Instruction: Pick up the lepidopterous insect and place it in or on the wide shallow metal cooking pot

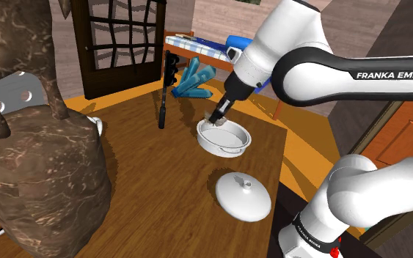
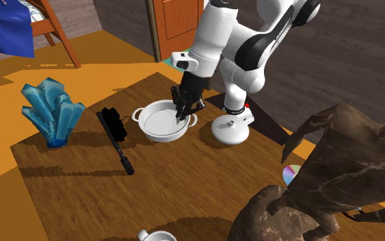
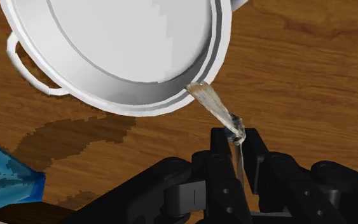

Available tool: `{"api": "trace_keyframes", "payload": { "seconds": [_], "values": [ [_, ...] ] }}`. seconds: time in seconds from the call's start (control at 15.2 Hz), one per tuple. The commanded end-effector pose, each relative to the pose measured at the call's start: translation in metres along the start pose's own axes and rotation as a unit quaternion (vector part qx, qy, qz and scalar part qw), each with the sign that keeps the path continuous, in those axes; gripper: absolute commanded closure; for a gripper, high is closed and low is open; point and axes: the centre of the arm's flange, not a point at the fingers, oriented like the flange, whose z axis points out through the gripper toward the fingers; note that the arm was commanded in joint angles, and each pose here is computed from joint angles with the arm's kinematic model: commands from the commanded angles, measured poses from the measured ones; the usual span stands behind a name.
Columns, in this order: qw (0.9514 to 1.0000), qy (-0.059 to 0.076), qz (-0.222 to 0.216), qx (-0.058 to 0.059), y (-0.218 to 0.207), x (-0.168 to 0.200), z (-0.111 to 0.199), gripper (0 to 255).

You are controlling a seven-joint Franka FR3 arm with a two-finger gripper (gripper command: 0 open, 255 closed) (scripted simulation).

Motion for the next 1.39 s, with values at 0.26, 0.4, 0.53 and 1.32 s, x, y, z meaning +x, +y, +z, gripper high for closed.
{"api": "trace_keyframes", "payload": {
  "seconds": [0.26,0.4,0.53,1.32],
  "values": [
    [1.0000,0.000,-0.001,0.000,0.079,-0.020,0.004,255],
    [1.0000,0.000,-0.001,0.000,0.104,-0.027,0.005,255],
    [1.0000,0.000,-0.001,0.000,0.116,-0.032,0.011,255],
    [1.0000,0.000,-0.001,0.000,0.106,-0.054,0.069,255]
  ]
}}
